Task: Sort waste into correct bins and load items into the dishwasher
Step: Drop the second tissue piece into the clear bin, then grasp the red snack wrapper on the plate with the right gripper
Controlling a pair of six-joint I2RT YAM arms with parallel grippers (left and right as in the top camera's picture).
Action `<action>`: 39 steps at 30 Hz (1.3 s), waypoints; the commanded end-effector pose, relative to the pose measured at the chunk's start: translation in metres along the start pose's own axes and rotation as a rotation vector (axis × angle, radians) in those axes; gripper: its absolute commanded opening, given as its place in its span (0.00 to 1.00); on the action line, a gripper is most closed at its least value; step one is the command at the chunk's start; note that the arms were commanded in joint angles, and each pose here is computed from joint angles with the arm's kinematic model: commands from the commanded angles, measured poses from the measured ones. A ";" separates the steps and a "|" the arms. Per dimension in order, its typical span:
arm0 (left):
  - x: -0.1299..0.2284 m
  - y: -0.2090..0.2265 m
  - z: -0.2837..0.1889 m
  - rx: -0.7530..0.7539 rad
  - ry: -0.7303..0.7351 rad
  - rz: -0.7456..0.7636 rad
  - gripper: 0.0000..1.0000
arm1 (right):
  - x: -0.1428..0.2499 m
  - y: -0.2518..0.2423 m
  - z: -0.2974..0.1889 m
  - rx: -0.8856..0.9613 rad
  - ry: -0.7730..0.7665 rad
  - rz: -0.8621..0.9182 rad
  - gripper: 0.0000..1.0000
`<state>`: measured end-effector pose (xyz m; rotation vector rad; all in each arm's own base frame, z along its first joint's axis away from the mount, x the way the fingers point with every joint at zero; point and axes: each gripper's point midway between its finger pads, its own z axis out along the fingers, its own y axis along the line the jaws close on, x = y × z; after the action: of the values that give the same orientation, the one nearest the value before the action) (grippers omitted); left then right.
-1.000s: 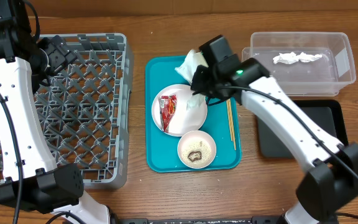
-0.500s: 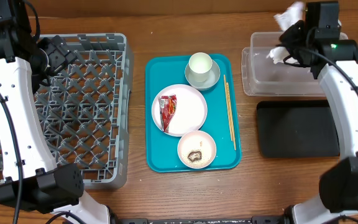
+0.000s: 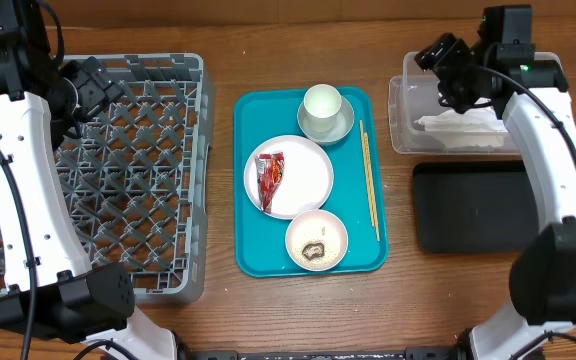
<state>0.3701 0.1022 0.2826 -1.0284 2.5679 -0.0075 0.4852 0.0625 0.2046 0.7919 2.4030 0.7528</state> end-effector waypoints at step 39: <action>-0.001 0.001 0.000 -0.008 -0.003 -0.015 1.00 | 0.322 0.015 0.150 0.326 0.360 -0.526 0.04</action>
<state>0.3701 0.1022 0.2826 -1.0283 2.5680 -0.0080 0.3526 0.3314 0.0170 0.1130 2.9241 0.3212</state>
